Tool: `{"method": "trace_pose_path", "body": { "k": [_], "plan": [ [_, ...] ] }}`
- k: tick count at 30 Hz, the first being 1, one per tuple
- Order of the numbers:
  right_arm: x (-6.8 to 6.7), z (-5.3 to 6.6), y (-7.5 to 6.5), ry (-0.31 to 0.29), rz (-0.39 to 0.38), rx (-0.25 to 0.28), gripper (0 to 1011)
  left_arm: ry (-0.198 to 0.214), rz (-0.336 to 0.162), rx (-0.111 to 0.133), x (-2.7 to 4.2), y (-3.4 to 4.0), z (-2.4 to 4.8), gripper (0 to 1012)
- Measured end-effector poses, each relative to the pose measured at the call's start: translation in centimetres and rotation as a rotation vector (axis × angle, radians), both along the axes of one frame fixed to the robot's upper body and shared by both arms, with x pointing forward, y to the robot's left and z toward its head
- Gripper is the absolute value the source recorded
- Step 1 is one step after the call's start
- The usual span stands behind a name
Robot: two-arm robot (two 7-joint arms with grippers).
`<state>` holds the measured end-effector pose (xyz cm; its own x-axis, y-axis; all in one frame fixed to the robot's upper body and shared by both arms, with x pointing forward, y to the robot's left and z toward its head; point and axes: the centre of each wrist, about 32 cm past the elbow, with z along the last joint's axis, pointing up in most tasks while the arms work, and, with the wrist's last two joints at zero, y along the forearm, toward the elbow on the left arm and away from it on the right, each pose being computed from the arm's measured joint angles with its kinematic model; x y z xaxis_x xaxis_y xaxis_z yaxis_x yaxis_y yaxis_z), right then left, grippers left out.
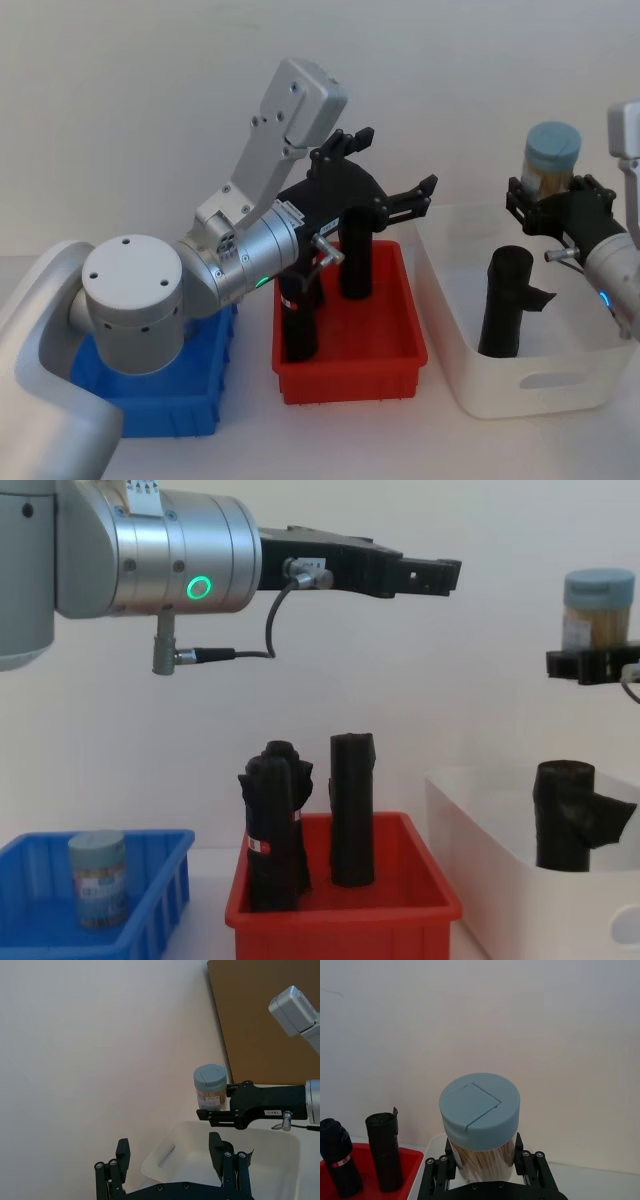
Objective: Pick the cotton swabs from the blue box and place them into the white box.
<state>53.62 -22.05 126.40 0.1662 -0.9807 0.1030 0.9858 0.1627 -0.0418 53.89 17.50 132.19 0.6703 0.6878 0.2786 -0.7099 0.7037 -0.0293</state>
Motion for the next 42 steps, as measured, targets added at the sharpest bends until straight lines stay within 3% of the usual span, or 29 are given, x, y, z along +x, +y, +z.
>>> {"method": "trace_pose_path", "body": {
  "k": [5, 15, 17, 22, 29, 42],
  "plan": [
    [1.0, 0.2, 0.2, 0.05, 0.006, 0.037, 628, 0.0, 0.0, 0.0, 0.0, 0.0, 0.0, 1004],
    [2.8, 0.6, 0.8, 0.087, 0.043, 0.035, 636, 0.0, 0.0, 0.0, 0.0, 0.0, 0.0, 1004],
    [2.9, 0.6, 0.9, 0.088, 0.045, 0.035, 664, 0.0, 0.0, 0.0, 0.0, 0.0, 0.0, 1004],
    [3.4, 0.7, 1.1, 0.097, 0.055, 0.032, 849, 0.0, 0.0, 0.0, 0.0, 0.0, 0.0, 1004],
    [3.7, 0.8, 1.2, 0.103, 0.063, 0.03, 1001, 0.0, 0.0, 0.0, 0.0, 0.0, 0.0, 1004],
    [4.1, 0.9, 1.4, 0.109, 0.07, 0.028, 1001, 0.0, 0.0, 0.0, 0.0, 0.0, 0.0, 1004]
  ]
}}
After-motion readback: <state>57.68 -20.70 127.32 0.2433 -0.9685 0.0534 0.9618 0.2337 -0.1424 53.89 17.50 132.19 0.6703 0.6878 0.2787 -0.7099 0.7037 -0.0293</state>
